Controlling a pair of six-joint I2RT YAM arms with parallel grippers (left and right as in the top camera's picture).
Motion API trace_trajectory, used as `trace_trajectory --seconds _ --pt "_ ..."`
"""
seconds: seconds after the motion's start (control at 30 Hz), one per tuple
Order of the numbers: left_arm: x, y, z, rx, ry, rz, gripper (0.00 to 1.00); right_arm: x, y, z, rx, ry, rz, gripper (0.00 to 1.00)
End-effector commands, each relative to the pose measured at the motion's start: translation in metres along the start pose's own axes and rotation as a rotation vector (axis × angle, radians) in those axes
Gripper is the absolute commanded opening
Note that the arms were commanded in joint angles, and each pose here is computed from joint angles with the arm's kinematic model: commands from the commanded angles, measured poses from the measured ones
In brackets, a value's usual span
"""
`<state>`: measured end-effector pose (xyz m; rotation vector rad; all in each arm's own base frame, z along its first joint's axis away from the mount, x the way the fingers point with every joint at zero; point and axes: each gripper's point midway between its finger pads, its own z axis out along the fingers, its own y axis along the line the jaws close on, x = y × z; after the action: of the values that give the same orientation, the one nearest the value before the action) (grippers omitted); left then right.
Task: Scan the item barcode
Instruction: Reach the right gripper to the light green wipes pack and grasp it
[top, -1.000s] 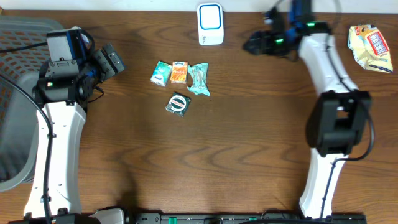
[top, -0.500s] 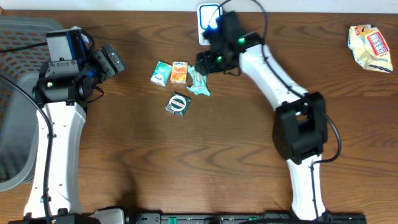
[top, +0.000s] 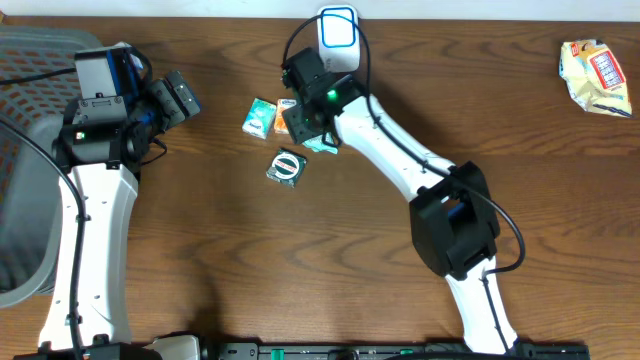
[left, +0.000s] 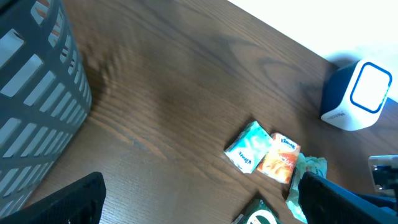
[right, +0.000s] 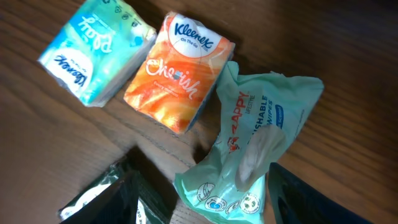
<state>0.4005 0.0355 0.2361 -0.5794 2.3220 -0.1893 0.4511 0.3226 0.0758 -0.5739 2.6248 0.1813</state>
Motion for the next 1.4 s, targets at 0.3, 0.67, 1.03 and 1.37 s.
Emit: trace_trajectory --seconds 0.3,0.67,1.03,1.37 --pt "-0.002 0.003 0.000 -0.014 -0.005 0.002 0.98 0.029 -0.011 0.039 0.140 0.042 -0.016 0.57" --pt "-0.001 0.003 0.000 -0.014 -0.005 0.002 0.98 0.040 -0.046 0.036 0.280 0.095 -0.027 0.22" --pt "-0.002 0.003 0.000 -0.014 -0.005 0.002 0.98 0.028 -0.068 0.002 0.317 0.078 -0.040 0.64" --pt "-0.001 0.003 0.000 -0.014 -0.005 0.002 0.98 0.036 -0.052 0.007 0.231 0.117 -0.150 0.66"
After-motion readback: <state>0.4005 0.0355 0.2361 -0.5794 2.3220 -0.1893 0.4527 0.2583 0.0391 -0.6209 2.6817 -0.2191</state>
